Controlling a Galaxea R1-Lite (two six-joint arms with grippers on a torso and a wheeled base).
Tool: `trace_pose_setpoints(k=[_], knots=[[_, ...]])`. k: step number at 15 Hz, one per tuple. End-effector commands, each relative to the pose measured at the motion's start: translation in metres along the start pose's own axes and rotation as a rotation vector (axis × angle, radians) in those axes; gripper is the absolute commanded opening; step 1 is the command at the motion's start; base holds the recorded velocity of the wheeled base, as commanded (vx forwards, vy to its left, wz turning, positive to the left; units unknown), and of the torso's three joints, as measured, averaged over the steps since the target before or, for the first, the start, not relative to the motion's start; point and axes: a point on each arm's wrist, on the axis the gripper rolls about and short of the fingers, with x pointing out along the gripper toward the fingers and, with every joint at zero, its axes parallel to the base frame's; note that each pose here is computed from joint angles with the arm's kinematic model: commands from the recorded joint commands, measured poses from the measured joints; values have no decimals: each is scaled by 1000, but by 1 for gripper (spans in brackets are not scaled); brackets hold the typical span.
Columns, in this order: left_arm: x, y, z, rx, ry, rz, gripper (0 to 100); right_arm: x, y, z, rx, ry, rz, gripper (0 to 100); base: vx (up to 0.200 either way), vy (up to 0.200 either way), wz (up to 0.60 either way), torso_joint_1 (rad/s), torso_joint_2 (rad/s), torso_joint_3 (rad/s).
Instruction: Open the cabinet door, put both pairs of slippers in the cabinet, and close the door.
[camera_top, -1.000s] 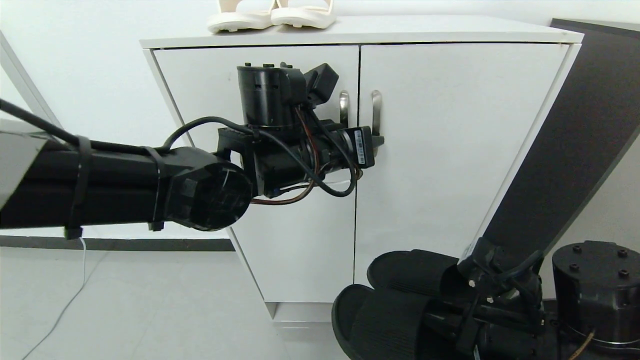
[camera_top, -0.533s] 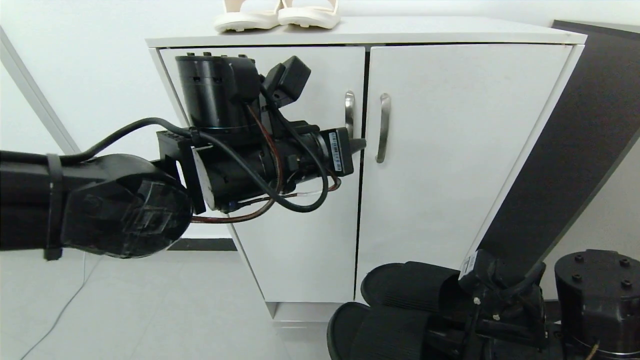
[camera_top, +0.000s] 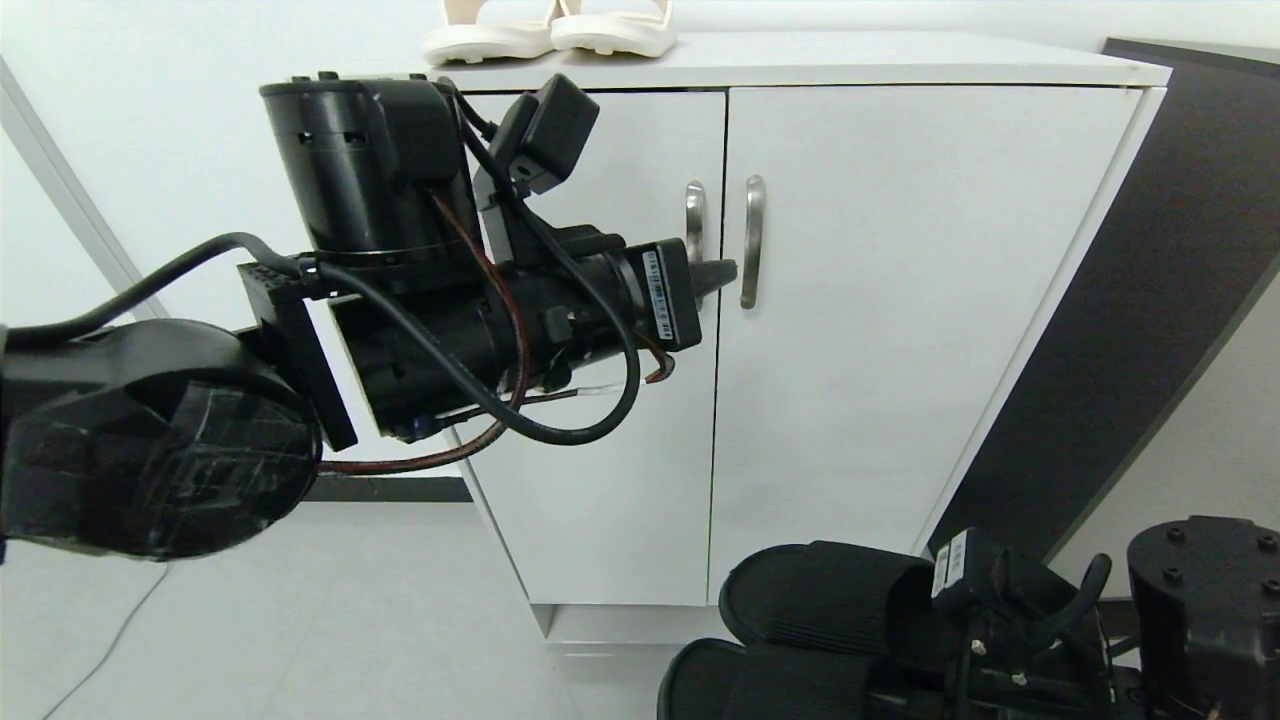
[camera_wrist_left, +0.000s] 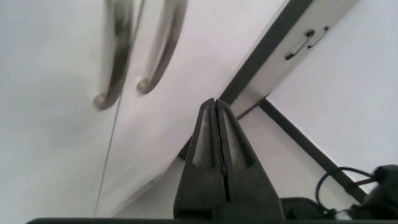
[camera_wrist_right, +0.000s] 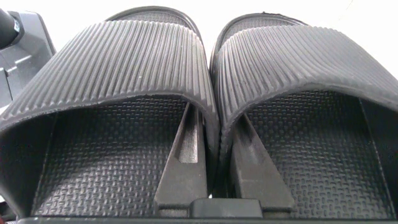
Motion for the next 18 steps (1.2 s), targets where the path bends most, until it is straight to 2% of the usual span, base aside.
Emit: trace_pose_setpoints(k=[1,4,5,7,9,15,18], knots=[[6,1,3,-2,-11,-4,0,0,0,0,-1,0,0,0,0,0,0,0,0,0],[20,3,7,-5,-22,-7,0,1,2,0,-5,3,9,0,0,0,0,0,0,0],[24,5,5,-6,-14,-5,100,1,2,0,-6,3,11,0,0,0,0,0,0,0],[26,5,5,-18,29,-15,100,1,2,0,-6,4,12,0,0,0,0,0,0,0],[28,4,10,-75,34,-33,100,2,3,0,-8,4,16,0,0,0,0,0,0,0],[45,7,12,-76,19,-47,100,3,4,-1,-9,12,18,0,0,0,0,0,0,0],[59,13,14,-72,0,-40,100,3,4,-1,-8,13,18,0,0,0,0,0,0,0]])
